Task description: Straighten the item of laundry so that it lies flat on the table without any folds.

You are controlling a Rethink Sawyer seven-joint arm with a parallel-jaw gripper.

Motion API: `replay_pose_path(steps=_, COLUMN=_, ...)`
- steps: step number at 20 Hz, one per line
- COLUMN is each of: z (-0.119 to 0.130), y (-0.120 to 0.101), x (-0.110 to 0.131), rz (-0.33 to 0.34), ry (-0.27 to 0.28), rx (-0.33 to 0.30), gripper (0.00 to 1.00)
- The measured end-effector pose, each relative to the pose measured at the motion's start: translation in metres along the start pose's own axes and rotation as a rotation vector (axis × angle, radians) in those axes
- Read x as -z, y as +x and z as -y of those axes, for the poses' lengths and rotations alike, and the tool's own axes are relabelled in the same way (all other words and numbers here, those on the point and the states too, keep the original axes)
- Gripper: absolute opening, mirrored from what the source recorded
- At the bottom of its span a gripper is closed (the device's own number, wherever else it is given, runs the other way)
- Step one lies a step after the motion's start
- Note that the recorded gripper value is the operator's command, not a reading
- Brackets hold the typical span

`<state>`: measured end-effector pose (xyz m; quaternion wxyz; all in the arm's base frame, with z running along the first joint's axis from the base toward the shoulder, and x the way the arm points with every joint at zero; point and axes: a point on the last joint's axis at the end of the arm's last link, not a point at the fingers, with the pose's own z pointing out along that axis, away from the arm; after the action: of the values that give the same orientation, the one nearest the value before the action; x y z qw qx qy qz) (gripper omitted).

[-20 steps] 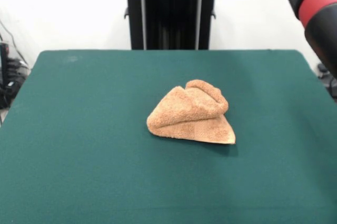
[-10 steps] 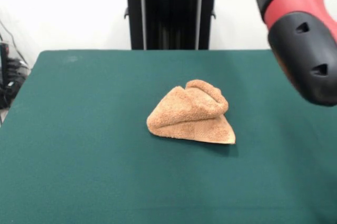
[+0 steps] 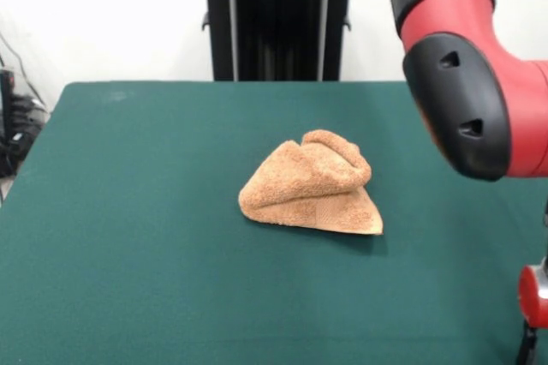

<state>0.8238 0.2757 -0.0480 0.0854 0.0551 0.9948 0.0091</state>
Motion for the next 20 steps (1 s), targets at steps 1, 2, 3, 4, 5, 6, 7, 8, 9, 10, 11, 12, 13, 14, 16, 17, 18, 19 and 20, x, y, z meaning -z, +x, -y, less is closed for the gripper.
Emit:
replay_pose_path(steps=1, z=0.001, y=0.0, x=-0.001, rz=0.001, ry=0.001, rx=-0.001, gripper=1.0)
replay_pose_path(steps=2, z=0.001, y=0.001, x=-0.001, rz=0.001, ry=0.001, rx=-0.002, gripper=1.0)
replay_pose_path(steps=3, z=0.005, y=0.003, x=-0.003, rz=0.003, ry=0.007, rx=-0.004, gripper=1.0)
replay_pose_path(steps=4, z=0.007, y=0.004, x=-0.004, rz=0.005, ry=0.01, rx=-0.004, gripper=1.0)
replay_pose_path(steps=5, z=0.008, y=0.005, x=-0.004, rz=0.004, ry=0.013, rx=-0.004, gripper=1.0)
replay_pose_path(steps=6, z=0.012, y=0.007, x=-0.005, rz=0.004, ry=0.019, rx=-0.006, gripper=1.0)
replay_pose_path(steps=7, z=0.014, y=0.007, x=-0.005, rz=0.005, ry=0.02, rx=-0.008, gripper=1.0)
replay_pose_path(steps=8, z=0.014, y=0.007, x=-0.004, rz=0.006, ry=0.019, rx=-0.009, gripper=1.0)
replay_pose_path(steps=9, z=0.017, y=0.008, x=-0.003, rz=0.006, ry=0.016, rx=-0.019, gripper=1.0)
replay_pose_path(steps=10, z=0.019, y=0.009, x=-0.002, rz=0.004, ry=0.014, rx=-0.026, gripper=1.0)
replay_pose_path(steps=11, z=0.02, y=0.01, x=-0.001, rz=0.001, ry=0.014, rx=-0.03, gripper=1.0)
replay_pose_path(steps=12, z=0.022, y=0.011, x=-0.001, rz=-0.001, ry=0.014, rx=-0.035, gripper=1.0)
replay_pose_path(steps=13, z=0.025, y=0.013, x=0.0, rz=-0.006, ry=0.017, rx=-0.04, gripper=1.0)
replay_pose_path(steps=14, z=0.026, y=0.014, x=0.001, rz=-0.008, ry=0.018, rx=-0.043, gripper=1.0)
replay_pose_path(steps=16, z=0.031, y=0.018, x=0.004, rz=-0.021, ry=0.026, rx=-0.051, gripper=1.0)
replay_pose_path(steps=17, z=0.034, y=0.02, x=0.006, rz=-0.028, ry=0.029, rx=-0.056, gripper=1.0)
replay_pose_path(steps=18, z=0.036, y=0.022, x=0.008, rz=-0.035, ry=0.032, rx=-0.06, gripper=1.0)
replay_pose_path(steps=19, z=0.037, y=0.023, x=0.01, rz=-0.039, ry=0.033, rx=-0.063, gripper=1.0)
replay_pose_path(steps=20, z=0.039, y=0.024, x=0.012, rz=-0.043, ry=0.036, rx=-0.065, gripper=1.0)
